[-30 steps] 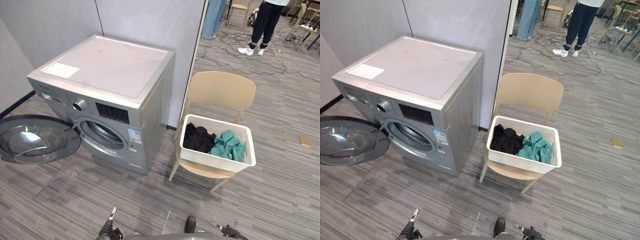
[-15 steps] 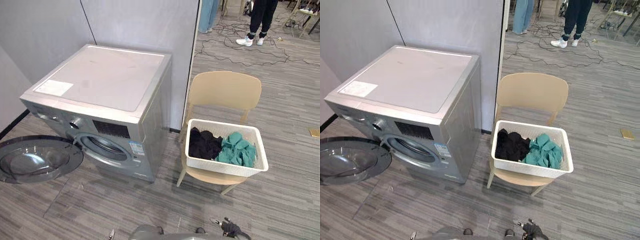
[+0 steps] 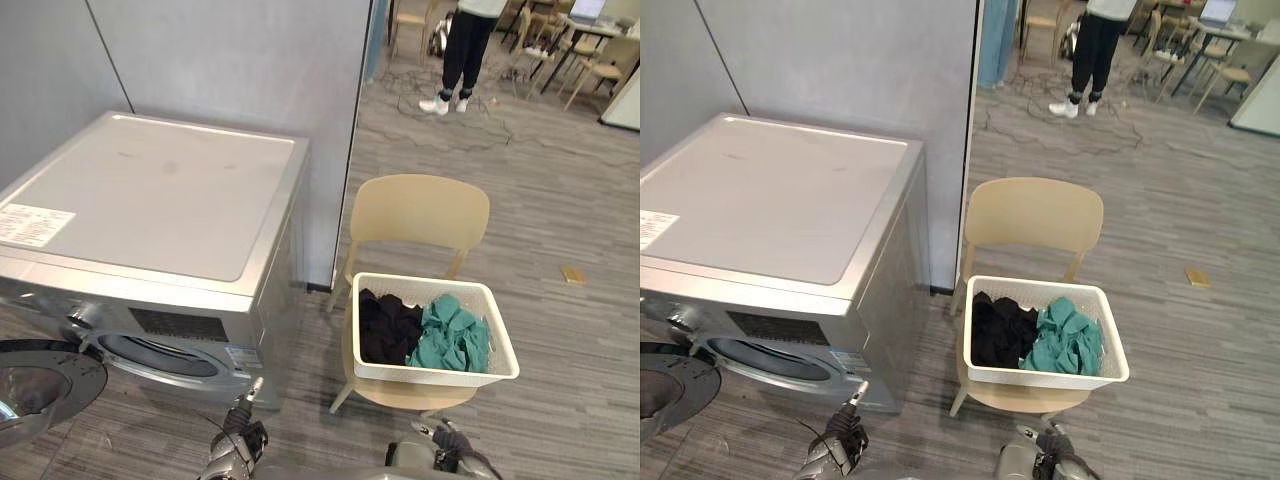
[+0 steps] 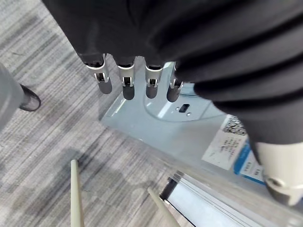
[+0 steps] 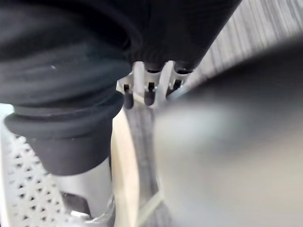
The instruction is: Pick up the laundry basket with both hands and put the clothes into the washing machine.
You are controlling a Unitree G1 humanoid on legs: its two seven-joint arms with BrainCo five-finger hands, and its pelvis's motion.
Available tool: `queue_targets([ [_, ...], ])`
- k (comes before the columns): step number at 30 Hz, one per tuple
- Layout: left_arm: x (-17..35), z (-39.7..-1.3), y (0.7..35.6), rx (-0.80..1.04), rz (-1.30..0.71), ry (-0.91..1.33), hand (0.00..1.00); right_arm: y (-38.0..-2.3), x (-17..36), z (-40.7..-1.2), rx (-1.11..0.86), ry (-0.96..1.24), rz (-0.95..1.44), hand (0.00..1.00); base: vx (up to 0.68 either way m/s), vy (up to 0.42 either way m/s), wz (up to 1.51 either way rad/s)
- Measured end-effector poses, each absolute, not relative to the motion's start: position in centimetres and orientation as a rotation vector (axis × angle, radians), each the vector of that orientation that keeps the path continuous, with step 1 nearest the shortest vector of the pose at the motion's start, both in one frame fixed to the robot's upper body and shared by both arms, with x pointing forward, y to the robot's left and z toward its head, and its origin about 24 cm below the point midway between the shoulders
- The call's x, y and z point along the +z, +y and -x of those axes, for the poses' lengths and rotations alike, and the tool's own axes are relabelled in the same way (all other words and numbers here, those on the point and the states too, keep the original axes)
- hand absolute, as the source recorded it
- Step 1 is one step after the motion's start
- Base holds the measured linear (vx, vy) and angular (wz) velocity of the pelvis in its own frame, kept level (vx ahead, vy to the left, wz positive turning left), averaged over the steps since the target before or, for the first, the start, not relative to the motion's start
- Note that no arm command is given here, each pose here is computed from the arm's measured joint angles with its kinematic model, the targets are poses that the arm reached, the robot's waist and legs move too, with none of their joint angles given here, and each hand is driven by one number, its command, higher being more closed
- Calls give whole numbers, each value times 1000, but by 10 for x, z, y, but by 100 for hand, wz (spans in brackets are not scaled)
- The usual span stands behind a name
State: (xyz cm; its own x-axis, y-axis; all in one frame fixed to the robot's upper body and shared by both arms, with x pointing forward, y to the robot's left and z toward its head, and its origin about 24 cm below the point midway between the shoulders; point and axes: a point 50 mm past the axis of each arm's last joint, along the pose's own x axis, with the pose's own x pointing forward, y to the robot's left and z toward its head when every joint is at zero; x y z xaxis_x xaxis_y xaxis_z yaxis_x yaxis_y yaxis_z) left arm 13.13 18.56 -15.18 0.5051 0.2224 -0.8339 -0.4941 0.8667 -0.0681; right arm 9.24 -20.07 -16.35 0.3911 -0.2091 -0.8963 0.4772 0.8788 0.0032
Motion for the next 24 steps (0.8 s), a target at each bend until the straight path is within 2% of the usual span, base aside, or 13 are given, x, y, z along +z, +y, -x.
queue_targets([
  [7, -163, -95, 197, 566, 370, 1040, 0, -205, -171, -58, -619, 1155, -425, 0, 269, -257, 30],
  [11, -171, -59, 200, 618, 392, 1128, 0, -224, -170, -47, -648, 1184, -384, 0, 150, -134, 25],
  [14, -172, -35, 212, 649, 353, 1189, 0, -214, -173, -48, -591, 1212, -367, 0, 151, -25, -28],
  [24, -169, -43, 225, 531, 195, 1201, 0, -202, -176, -38, -537, 1266, -357, 0, 19, 10, -10],
])
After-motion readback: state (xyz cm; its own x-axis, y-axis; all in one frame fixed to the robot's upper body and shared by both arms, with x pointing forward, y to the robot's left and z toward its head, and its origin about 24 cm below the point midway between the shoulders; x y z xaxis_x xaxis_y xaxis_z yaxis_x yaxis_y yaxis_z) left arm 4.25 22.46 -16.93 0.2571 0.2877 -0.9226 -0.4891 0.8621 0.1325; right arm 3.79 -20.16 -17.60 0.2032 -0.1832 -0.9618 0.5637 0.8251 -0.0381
